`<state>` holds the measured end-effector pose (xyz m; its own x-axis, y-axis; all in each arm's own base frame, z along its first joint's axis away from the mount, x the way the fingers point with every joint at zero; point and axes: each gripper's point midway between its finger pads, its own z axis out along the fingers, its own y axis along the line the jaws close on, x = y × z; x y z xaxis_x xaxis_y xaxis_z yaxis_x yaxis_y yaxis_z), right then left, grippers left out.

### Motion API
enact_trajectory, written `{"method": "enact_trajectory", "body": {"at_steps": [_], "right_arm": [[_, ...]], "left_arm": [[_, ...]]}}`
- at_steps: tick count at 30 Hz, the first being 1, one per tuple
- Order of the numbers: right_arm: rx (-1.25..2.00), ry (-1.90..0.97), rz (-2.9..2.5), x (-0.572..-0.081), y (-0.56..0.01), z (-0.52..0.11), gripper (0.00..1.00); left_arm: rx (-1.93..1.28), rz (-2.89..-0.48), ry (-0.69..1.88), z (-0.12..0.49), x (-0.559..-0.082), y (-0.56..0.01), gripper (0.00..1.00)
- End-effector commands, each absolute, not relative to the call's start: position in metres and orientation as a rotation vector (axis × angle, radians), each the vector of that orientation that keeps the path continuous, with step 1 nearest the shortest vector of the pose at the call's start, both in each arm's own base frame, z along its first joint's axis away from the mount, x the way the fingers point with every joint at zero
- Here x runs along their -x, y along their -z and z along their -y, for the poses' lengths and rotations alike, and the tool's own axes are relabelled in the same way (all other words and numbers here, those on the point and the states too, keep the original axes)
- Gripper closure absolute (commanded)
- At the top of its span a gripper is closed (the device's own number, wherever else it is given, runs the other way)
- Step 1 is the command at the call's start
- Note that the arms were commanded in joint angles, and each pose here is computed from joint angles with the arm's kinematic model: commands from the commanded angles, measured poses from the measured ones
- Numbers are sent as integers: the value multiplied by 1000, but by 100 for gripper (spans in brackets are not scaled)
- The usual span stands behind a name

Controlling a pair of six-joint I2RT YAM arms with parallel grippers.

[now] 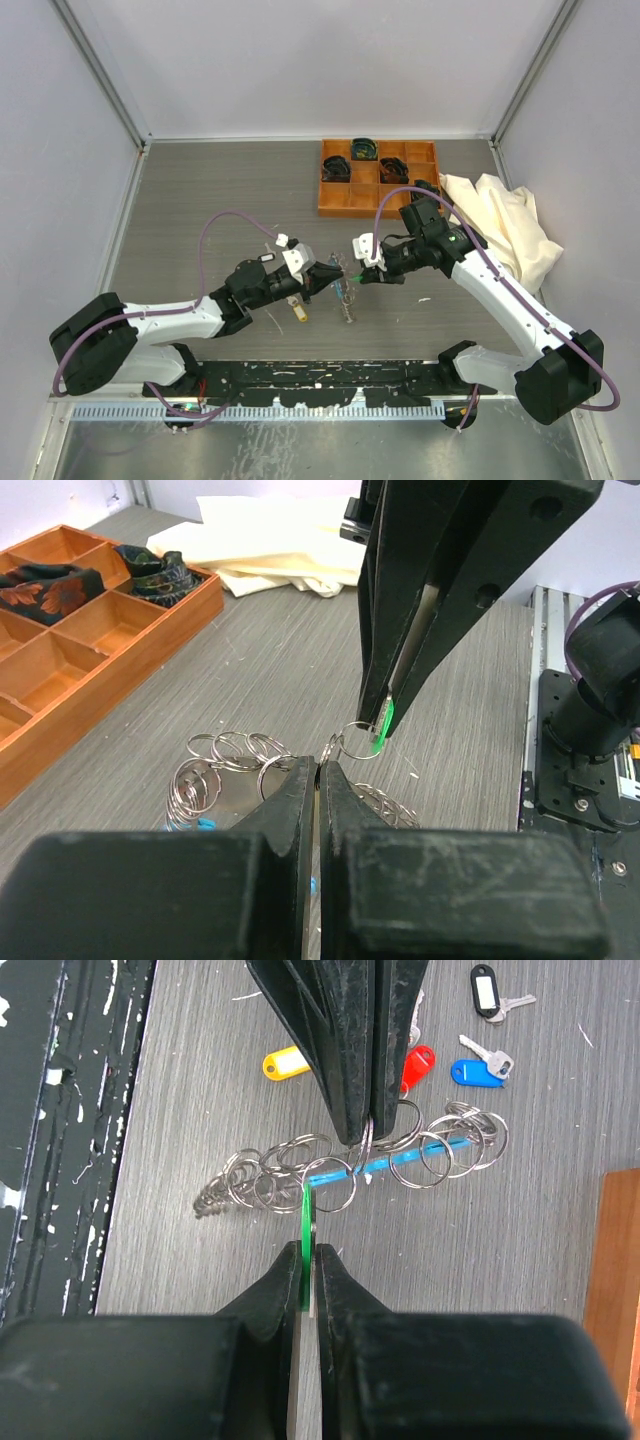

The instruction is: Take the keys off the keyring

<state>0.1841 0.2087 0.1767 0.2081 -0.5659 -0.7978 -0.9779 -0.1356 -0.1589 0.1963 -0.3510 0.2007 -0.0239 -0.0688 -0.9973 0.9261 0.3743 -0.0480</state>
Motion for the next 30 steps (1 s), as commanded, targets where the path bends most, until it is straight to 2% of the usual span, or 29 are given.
{"method": "enact_trajectory", "body": {"at_steps": [1, 30], "right_arm": [[1779, -763, -1395, -182, -196, -212, 99], [1665, -794, -1478, -197, -206, -219, 99]], "left_arm": [[-737, -1284, 899, 342, -218, -231, 100], [-967, -1412, 882, 359, -210, -186, 100]]}}
